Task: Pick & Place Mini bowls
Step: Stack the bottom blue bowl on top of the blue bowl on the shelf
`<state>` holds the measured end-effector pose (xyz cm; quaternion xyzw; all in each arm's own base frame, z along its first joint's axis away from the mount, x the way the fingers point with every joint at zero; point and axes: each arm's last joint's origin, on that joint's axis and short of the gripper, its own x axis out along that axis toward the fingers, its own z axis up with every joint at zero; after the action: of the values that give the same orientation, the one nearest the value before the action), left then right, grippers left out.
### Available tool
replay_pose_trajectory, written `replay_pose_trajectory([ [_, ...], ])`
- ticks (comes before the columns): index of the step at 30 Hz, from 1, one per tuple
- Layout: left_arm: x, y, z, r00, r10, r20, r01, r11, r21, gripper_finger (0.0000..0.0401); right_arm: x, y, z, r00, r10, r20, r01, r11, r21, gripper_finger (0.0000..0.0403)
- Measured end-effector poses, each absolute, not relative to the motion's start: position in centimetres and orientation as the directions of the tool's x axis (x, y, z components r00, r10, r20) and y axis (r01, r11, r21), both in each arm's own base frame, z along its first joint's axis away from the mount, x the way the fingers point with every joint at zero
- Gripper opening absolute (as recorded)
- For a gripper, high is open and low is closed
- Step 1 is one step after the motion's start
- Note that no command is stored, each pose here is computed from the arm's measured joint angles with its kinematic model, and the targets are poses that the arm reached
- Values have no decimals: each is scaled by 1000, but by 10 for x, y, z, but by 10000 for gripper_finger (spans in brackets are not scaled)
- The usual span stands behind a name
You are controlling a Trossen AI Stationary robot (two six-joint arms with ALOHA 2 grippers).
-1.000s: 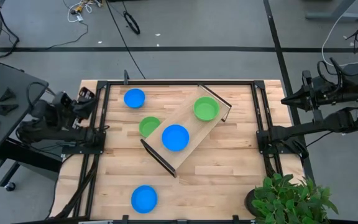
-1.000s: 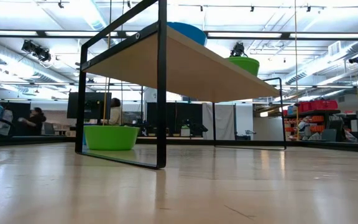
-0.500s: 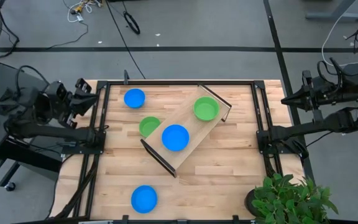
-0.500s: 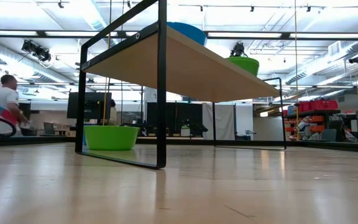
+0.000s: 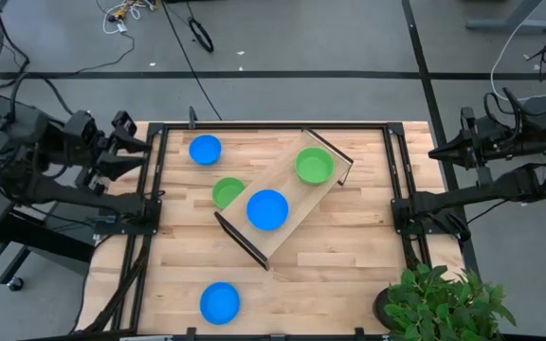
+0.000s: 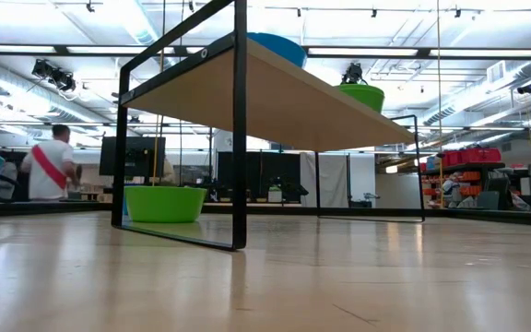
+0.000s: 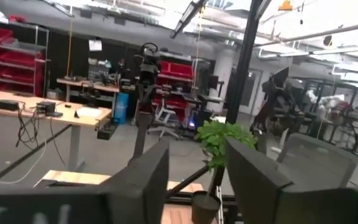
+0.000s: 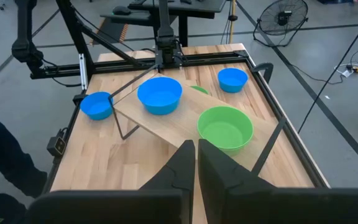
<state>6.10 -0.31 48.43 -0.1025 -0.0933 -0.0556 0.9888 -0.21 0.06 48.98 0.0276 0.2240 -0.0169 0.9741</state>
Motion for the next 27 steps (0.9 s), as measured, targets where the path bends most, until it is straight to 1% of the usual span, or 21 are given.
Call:
replay_pose_trajectory([
  [6,63,-5,499,974,-150,169,181,966,-186,221,-2,1,490,899,-21,-437,45,998,46,23],
  [11,68,-7,504,962,-225,154,252,949,-187,247,-2,1,490,899,-21,-437,45,998,46,23],
  [16,77,-10,504,939,-318,127,338,922,-191,249,-2,1,490,899,-20,-437,45,998,46,23],
  [22,90,-14,501,883,-461,83,467,851,-240,239,-2,1,490,899,-20,-437,45,998,46,23],
  [27,97,-16,498,863,-503,47,495,825,-273,233,-2,1,490,899,-21,-437,45,998,46,23],
])
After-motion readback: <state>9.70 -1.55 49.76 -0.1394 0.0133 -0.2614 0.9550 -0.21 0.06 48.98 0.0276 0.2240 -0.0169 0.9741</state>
